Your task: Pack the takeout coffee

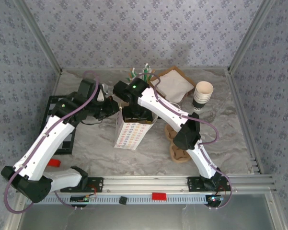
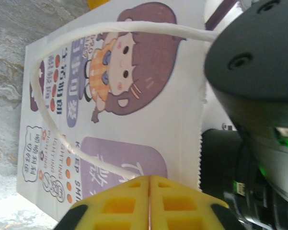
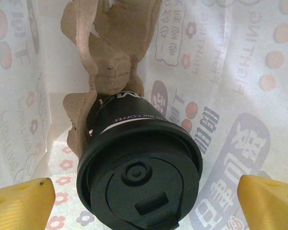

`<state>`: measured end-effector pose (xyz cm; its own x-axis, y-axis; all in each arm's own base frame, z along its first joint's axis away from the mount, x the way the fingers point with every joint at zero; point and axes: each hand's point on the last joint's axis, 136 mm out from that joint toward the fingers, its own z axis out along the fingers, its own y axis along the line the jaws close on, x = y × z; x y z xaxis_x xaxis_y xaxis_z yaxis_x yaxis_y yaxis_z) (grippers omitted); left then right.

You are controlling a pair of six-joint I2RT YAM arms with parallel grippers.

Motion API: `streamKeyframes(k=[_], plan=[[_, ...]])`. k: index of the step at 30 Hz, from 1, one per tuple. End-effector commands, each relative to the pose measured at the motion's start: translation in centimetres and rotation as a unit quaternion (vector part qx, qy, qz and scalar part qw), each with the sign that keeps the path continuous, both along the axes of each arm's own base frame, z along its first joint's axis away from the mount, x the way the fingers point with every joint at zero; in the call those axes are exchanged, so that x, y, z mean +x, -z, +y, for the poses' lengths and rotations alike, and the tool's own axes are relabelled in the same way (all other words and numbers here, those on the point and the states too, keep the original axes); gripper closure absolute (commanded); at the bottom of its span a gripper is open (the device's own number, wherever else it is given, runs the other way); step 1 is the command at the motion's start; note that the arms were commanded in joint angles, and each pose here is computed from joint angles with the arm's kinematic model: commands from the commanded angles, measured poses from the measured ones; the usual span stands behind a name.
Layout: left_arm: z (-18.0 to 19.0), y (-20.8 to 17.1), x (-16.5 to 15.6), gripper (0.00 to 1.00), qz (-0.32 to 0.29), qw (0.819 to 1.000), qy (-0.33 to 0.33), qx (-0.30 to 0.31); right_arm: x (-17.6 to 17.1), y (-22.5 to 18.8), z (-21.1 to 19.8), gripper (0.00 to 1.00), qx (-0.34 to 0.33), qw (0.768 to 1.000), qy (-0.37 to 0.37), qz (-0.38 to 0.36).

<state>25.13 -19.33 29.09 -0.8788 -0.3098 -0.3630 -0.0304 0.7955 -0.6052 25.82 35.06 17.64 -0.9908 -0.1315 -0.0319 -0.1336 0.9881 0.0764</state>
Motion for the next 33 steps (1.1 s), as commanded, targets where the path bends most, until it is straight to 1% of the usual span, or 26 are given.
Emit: streamKeyframes(k=[1,3,12,22,26,29,33], plan=[[1.2,1.1,-0.5,0.96,0.009,1.0,-0.008,0.023,0.0,-0.2,-0.5,0.0,-0.017,1.0,-0.007,-0.007],[1.4,1.8,-0.6,1.0,0.017,0.999,-0.01,0.027,0.1,-0.4,-0.6,0.0,-0.016,1.0,-0.005,-0.008],[1.9,3.7,-0.9,1.0,0.037,0.999,-0.017,0.031,0.3,-1.0,-0.7,0.0,-0.016,1.0,-0.005,-0.016],[2.2,4.7,-1.0,1.0,0.049,0.998,-0.023,0.034,0.1,-1.3,-0.7,0.0,-0.018,1.0,-0.008,-0.022],[2.2,4.4,-1.1,1.0,0.044,0.998,-0.022,0.03,0.1,-1.2,-0.7,0.0,-0.02,1.0,-0.008,-0.024],[2.3,3.2,-1.3,1.0,0.032,0.999,-0.021,0.02,0.2,-1.0,-0.7,0.0,-0.022,0.999,-0.008,-0.022],[2.7,1.6,-2.0,0.89,0.017,1.0,-0.02,0.009,0.2,-0.9,-0.6,0.0,-0.023,0.999,-0.009,-0.022]])
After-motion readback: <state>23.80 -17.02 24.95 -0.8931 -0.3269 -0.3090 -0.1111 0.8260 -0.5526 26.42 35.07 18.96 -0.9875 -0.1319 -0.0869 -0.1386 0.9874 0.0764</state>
